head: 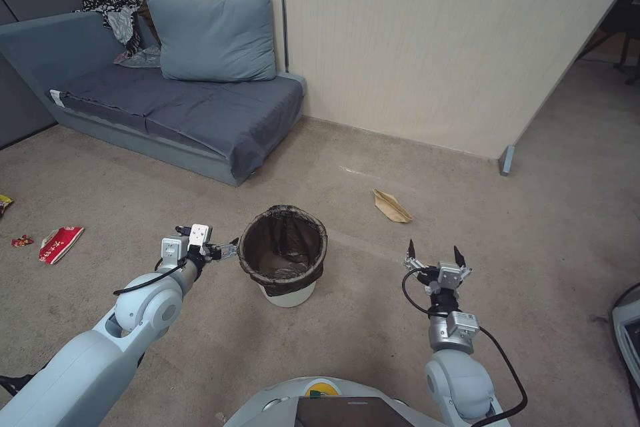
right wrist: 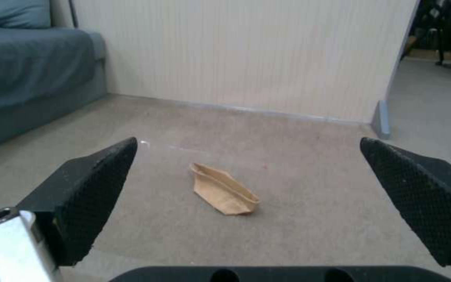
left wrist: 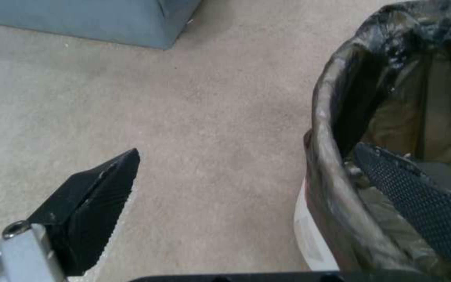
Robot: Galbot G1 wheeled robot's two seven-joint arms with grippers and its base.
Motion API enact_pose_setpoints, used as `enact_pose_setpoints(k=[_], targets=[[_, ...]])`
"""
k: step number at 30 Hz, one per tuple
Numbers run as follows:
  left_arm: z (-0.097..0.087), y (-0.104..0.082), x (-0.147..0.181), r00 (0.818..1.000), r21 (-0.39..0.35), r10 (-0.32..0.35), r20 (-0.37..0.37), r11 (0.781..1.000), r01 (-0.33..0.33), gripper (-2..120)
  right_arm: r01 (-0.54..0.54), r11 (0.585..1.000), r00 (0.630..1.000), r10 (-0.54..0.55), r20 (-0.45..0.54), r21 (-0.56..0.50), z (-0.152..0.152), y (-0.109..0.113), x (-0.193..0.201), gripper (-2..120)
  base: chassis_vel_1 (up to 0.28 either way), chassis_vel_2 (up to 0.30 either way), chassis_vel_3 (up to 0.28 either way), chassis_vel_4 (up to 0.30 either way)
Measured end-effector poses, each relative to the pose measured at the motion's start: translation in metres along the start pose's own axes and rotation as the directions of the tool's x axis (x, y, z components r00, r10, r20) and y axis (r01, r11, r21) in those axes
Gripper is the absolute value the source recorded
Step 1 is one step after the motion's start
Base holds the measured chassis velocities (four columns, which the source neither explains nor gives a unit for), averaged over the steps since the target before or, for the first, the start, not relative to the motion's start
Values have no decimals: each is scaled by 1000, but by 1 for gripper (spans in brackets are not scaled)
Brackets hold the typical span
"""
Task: Pick up the trash bin, then pick up the garbage from the floor and place it into the trash bin.
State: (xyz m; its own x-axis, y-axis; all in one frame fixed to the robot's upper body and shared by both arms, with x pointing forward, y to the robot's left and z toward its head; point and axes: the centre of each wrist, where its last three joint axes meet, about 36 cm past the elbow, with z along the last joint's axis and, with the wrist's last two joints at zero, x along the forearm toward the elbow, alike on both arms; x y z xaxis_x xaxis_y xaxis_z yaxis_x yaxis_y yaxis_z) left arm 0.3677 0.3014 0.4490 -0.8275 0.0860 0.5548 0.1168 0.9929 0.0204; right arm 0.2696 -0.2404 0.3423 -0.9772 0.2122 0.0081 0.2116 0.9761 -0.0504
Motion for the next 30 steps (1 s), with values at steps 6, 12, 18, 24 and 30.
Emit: enact_pose_setpoints(k=[6,12,18,24,30], targets=[[-10,-5,-13,999,2,22,23,1000,-22,100,0,1000,1000,0,-5,-11,-1,3,0,100,0,0,0,0],[-19,-10,-25,998,-3,57,13,998,-57,100,-3,1000,1000,3,-6,-18,-1,7,-1,100,0,0,0,0],[-23,-14,-38,996,5,89,-4,996,-89,100,-4,1000,1000,4,-6,-17,-1,7,-1,100,0,0,0,0],[-28,-22,-46,990,54,111,-85,993,-106,100,-3,1000,1000,3,1,-17,-3,7,0,100,0,0,0,0],[-32,-23,-59,980,97,135,-143,988,-122,100,-6,1000,1000,6,4,-21,-4,8,0,100,0,0,0,0]])
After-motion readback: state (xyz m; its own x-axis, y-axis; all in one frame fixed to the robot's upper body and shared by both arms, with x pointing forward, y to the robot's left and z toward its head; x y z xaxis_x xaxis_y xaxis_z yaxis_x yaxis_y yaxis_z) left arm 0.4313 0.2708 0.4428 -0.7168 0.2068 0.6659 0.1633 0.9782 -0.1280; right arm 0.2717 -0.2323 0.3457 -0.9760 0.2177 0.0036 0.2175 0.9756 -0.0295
